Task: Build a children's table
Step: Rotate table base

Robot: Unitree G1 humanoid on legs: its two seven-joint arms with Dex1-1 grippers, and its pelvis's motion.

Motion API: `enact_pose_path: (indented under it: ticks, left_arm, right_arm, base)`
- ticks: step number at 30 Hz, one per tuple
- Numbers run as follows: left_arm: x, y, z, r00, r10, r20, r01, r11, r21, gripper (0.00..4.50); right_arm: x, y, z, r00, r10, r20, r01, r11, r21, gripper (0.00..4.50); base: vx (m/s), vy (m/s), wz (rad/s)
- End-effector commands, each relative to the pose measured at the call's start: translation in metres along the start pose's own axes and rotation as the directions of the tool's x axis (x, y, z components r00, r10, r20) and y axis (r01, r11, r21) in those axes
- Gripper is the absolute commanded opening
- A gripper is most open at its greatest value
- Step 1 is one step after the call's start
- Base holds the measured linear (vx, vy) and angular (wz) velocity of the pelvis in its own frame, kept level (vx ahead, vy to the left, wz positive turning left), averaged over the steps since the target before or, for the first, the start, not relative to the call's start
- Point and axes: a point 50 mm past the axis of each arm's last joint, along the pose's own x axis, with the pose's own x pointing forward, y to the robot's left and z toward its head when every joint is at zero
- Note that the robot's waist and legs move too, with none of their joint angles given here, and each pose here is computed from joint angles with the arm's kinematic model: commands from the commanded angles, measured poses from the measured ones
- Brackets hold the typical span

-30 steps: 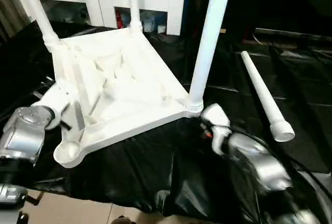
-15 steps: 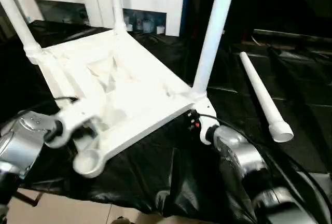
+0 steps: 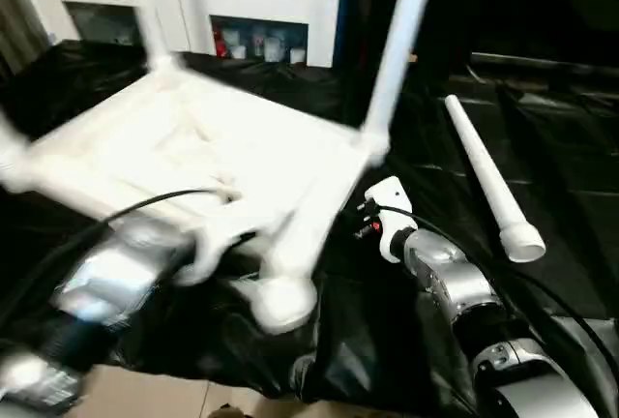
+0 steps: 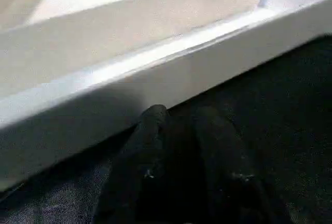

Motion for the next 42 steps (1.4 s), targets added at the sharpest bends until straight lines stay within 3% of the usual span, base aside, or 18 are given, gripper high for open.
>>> enact_pose_path:
  ticks: [1, 5, 9, 13, 17, 20, 22, 23, 25, 26, 27, 29, 30, 32, 34, 37, 42]
  left_arm:
    - [0.006, 0.006, 0.002, 0.999, 0.050, -0.004, -0.050, 0.999, 0.017, 0.00]
    - [0.029, 0.028, 0.020, 0.965, 0.247, 0.089, -0.250, 0.968, 0.019, 0.00]
    - [0.037, 0.034, 0.029, 0.927, 0.338, 0.162, -0.342, 0.940, -0.002, 0.00]
    - [0.043, 0.026, 0.046, 0.907, 0.305, 0.291, -0.314, 0.949, -0.016, 0.00]
    - [0.039, 0.023, 0.056, 0.880, 0.291, 0.375, -0.314, 0.949, 0.000, 0.00]
    - [0.021, 0.021, 0.064, 0.760, 0.363, 0.539, -0.363, 0.925, -0.112, 0.00]
    - [0.014, 0.023, 0.062, 0.708, 0.422, 0.566, -0.392, 0.902, -0.182, 0.40]
    - [0.007, 0.029, 0.052, 0.631, 0.552, 0.546, -0.456, 0.833, -0.315, 0.43]
    - [0.002, 0.034, 0.042, 0.567, 0.659, 0.494, -0.505, 0.752, -0.423, 0.45]
    - [-0.004, 0.037, 0.034, 0.479, 0.741, 0.470, -0.562, 0.671, -0.484, 0.46]
    - [-0.004, 0.037, 0.034, 0.479, 0.741, 0.470, -0.562, 0.671, -0.484, 0.46]
    - [-0.011, 0.039, 0.024, 0.370, 0.829, 0.419, -0.613, 0.557, -0.560, 0.46]
    - [-0.014, 0.039, 0.020, 0.336, 0.856, 0.392, -0.636, 0.514, -0.576, 0.46]
    - [-0.016, 0.038, 0.017, 0.324, 0.871, 0.370, -0.670, 0.487, -0.561, 0.46]
    - [-0.013, 0.034, 0.017, 0.344, 0.863, 0.370, -0.700, 0.498, -0.512, 0.46]
    - [-0.010, 0.032, 0.018, 0.354, 0.863, 0.361, -0.673, 0.503, -0.542, 0.46]
    - [-0.007, 0.031, 0.022, 0.329, 0.866, 0.375, -0.690, 0.492, -0.531, 0.46]
  right_arm:
    - [0.000, -0.003, 0.005, 1.000, -0.013, 0.024, 0.013, 1.000, 0.000, 0.56]
    - [-0.010, -0.019, 0.012, 0.995, -0.080, 0.062, 0.081, 0.997, -0.009, 0.26]
    - [-0.020, -0.032, 0.019, 0.985, -0.144, 0.093, 0.145, 0.989, -0.006, 0.05]
    - [-0.038, -0.057, 0.026, 0.945, -0.313, 0.100, 0.315, 0.949, -0.003, 0.05]
    - [-0.047, -0.067, 0.028, 0.917, -0.391, 0.084, 0.392, 0.920, 0.003, 0.05]
    - [-0.058, -0.071, 0.034, 0.901, -0.419, 0.108, 0.413, 0.908, 0.075, 0.05]
    - [-0.061, -0.071, 0.036, 0.897, -0.425, 0.122, 0.418, 0.905, 0.079, 0.39]
    - [-0.066, -0.068, 0.039, 0.888, -0.435, 0.149, 0.428, 0.900, 0.080, 0.42]
    - [-0.071, -0.065, 0.041, 0.881, -0.443, 0.163, 0.435, 0.896, 0.085, 0.53]
    - [-0.075, -0.062, 0.040, 0.860, -0.479, 0.176, 0.474, 0.878, 0.075, 0.68]
    - [-0.075, -0.062, 0.040, 0.860, -0.479, 0.176, 0.474, 0.878, 0.075, 0.79]
    - [-0.078, -0.056, 0.040, 0.828, -0.509, 0.233, 0.502, 0.860, 0.094, 0.85]
    - [-0.078, -0.051, 0.036, 0.823, -0.518, 0.234, 0.507, 0.855, 0.111, 1.10]
    - [-0.075, -0.043, 0.027, 0.831, -0.519, 0.201, 0.504, 0.855, 0.123, 1.10]
    - [-0.071, -0.033, 0.019, 0.836, -0.525, 0.157, 0.503, 0.849, 0.160, 1.10]
    - [-0.071, -0.026, 0.020, 0.844, -0.517, 0.145, 0.495, 0.853, 0.166, 1.10]
    - [-0.069, -0.018, 0.021, 0.856, -0.490, 0.166, 0.470, 0.870, 0.149, 1.10]
  base:
    - [0.000, 0.000, 0.00]
    - [0.000, 0.000, 0.00]
    - [0.000, 0.000, 0.00]
    - [0.000, 0.000, 0.00]
    - [0.000, 0.000, 0.00]
    - [0.000, 0.000, 0.00]
    - [0.000, 0.000, 0.00]
    - [0.000, 0.000, 0.00]
    - [0.000, 0.000, 0.00]
    - [0.000, 0.000, 0.00]
    - [0.000, 0.000, 0.00]
    - [0.000, 0.000, 0.00]
    - [0.000, 0.000, 0.00]
    - [0.000, 0.000, 0.00]
    - [0.000, 0.000, 0.00]
    - [0.000, 0.000, 0.00]
    - [0.000, 0.000, 0.00]
